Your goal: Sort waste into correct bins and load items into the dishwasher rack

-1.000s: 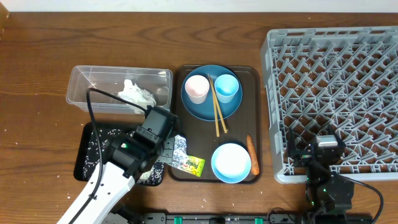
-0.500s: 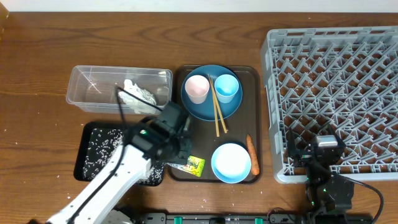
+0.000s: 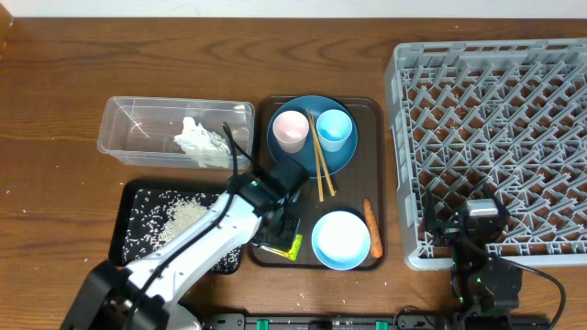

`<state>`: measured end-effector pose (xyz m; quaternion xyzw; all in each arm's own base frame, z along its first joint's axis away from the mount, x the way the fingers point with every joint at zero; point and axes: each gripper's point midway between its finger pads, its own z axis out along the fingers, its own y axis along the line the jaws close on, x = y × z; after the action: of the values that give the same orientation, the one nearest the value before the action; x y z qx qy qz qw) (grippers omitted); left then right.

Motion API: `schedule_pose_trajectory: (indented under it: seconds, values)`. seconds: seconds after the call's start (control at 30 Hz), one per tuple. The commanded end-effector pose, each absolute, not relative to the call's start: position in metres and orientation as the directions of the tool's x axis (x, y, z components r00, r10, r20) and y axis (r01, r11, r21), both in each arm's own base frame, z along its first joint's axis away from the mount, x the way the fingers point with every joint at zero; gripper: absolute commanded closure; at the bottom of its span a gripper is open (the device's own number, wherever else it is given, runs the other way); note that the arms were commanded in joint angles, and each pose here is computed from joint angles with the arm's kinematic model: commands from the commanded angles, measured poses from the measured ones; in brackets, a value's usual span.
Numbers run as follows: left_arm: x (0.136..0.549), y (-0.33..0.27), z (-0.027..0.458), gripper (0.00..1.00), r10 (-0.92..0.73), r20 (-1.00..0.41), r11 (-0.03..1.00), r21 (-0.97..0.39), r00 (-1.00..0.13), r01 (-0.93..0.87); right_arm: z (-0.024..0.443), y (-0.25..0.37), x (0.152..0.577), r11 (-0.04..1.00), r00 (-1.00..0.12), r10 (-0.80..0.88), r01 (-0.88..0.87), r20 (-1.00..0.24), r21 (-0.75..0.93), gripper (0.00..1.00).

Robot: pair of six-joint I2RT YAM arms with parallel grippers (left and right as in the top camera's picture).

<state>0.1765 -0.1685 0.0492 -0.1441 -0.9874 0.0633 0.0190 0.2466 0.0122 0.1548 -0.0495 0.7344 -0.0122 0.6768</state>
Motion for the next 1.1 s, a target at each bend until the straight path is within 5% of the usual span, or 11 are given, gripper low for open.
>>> schedule_pose_trajectory:
  seconds: [0.0, 1.07]
  values:
    - [0.174, -0.163, 0.038, 0.56, 0.287, 0.053, 0.955, -0.096, -0.957, 0.281, 0.153, 0.008, 0.247, 0.995, -0.086, -0.095, -0.036, -0.992, -0.092, 0.01]
    - [0.175, -0.153, 0.01, 0.62, 0.283, 0.101, 0.959, -0.024, -0.954, 0.282, 0.153, 0.008, 0.247, 0.995, -0.086, -0.094, -0.036, -0.992, -0.091, 0.01]
